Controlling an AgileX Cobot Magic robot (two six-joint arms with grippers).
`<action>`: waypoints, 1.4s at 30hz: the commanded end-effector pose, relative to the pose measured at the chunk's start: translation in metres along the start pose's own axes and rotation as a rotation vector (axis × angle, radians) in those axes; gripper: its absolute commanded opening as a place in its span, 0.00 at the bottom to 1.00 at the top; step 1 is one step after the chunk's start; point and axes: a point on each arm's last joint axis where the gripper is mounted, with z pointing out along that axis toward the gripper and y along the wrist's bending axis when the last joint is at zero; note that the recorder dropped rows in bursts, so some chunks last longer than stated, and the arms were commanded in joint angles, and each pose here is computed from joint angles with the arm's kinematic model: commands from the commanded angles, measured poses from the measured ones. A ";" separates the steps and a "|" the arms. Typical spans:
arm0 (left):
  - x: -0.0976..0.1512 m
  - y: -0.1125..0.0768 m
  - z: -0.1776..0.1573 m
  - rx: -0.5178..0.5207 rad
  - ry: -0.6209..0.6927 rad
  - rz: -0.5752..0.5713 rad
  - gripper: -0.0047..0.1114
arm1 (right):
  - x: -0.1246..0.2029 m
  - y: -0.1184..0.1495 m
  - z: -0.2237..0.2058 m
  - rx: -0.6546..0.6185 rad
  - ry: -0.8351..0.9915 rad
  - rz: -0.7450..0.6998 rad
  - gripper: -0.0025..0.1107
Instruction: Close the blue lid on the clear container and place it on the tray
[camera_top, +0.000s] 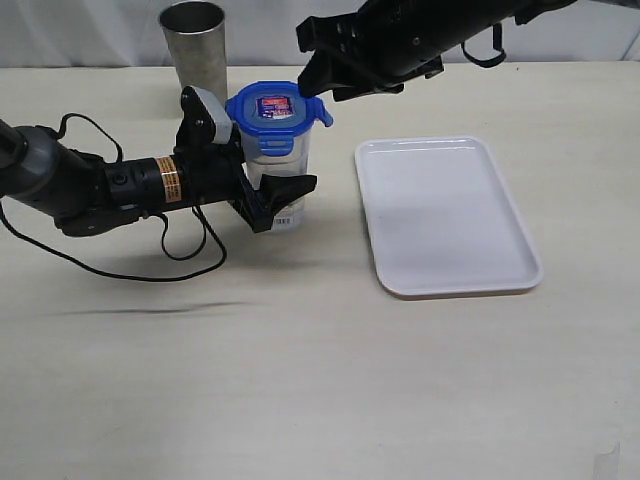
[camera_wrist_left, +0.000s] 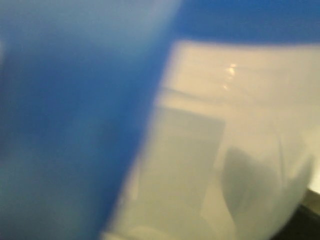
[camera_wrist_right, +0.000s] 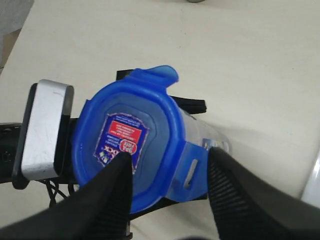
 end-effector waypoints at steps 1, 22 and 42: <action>0.007 -0.001 0.000 -0.003 0.059 0.006 0.04 | 0.002 -0.003 0.002 0.020 0.023 0.010 0.42; 0.007 -0.001 0.000 -0.003 0.059 0.004 0.04 | 0.015 -0.016 0.042 -0.060 0.116 0.063 0.29; 0.007 -0.001 0.000 0.000 0.056 0.005 0.04 | 0.042 -0.027 0.085 -0.236 0.274 0.089 0.37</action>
